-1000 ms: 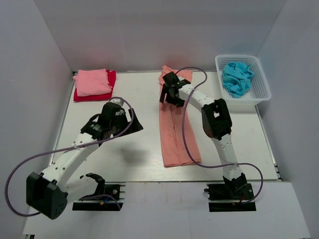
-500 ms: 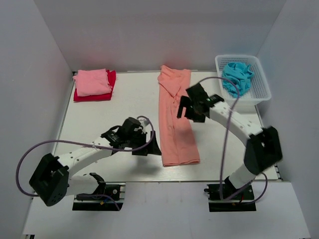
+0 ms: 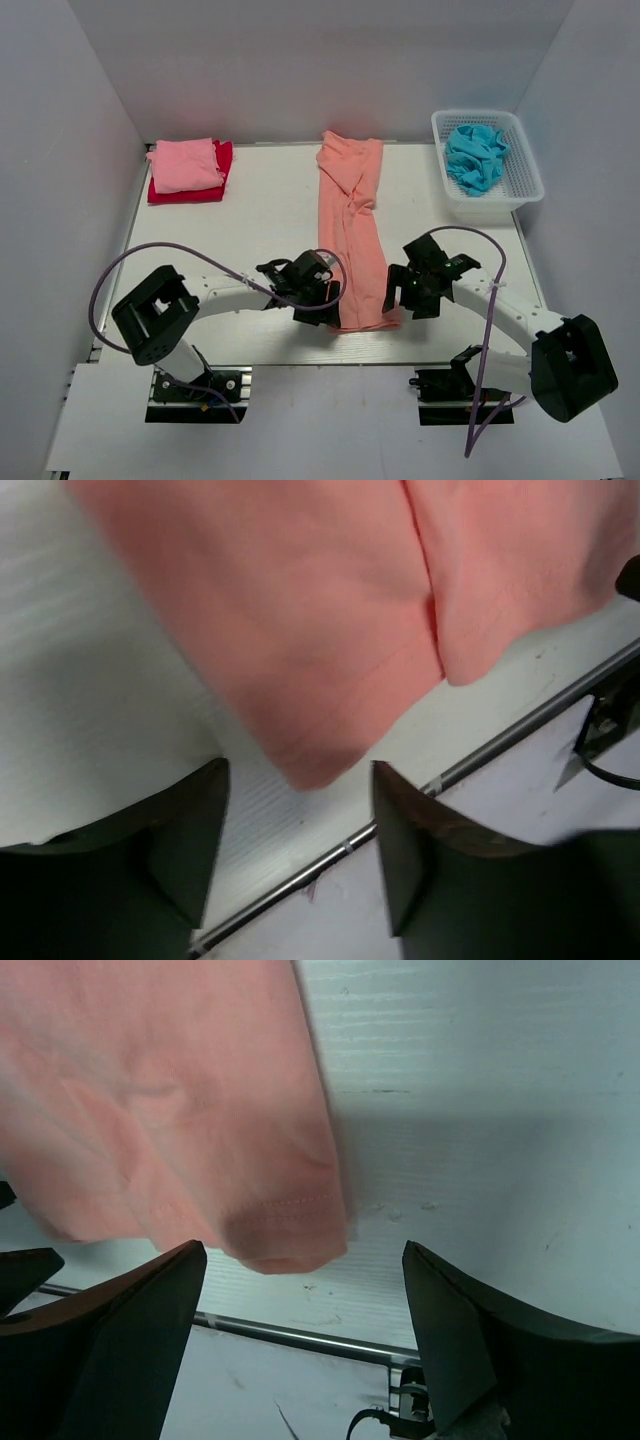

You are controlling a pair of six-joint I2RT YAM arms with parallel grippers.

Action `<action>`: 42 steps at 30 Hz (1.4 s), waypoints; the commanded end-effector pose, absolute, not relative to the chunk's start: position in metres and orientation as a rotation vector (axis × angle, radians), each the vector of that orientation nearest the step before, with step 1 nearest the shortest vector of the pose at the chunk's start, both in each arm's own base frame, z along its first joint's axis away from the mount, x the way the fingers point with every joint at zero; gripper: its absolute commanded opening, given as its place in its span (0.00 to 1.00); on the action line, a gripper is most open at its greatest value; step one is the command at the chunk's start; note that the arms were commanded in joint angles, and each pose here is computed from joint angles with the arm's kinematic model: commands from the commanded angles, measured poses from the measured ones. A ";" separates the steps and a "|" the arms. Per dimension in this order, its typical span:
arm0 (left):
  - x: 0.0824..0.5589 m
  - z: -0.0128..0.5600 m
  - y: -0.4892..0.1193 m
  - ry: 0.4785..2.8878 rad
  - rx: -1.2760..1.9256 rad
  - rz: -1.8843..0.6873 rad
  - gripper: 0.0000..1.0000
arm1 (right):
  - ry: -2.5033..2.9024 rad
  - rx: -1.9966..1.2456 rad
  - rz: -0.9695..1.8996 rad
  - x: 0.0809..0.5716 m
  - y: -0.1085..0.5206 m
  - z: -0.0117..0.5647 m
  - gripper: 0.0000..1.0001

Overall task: Fold and stack the t-shirts
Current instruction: Grab the bottom of the folded rectangular tshirt with both arms

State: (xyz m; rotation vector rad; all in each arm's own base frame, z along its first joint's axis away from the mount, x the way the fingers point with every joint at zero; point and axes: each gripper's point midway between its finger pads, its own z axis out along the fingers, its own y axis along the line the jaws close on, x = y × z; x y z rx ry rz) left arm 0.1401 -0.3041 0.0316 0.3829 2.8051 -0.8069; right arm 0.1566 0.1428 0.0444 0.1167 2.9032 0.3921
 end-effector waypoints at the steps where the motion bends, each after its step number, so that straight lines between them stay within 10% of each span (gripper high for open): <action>1: 0.154 0.033 -0.321 2.764 0.433 -0.762 0.66 | 2.897 0.092 0.440 0.161 0.148 0.041 0.85; 12: 0.124 0.012 -0.306 2.890 0.524 -0.579 0.38 | 3.029 0.086 0.519 0.133 0.150 0.023 0.51; 17: 0.112 0.009 -0.301 2.939 0.530 -0.532 0.33 | 3.086 0.086 0.513 0.116 0.145 0.016 0.00; 22: 0.105 0.017 -0.299 2.976 0.467 -0.517 0.00 | 3.095 0.058 0.684 0.100 0.158 0.029 0.00; 32: 0.095 0.072 -0.325 2.965 0.385 -0.760 0.00 | 3.026 0.070 0.775 0.093 0.160 0.064 0.00; 42: 0.185 0.105 -0.325 2.827 0.067 -0.614 0.00 | 2.799 0.159 0.550 0.196 0.167 0.116 0.00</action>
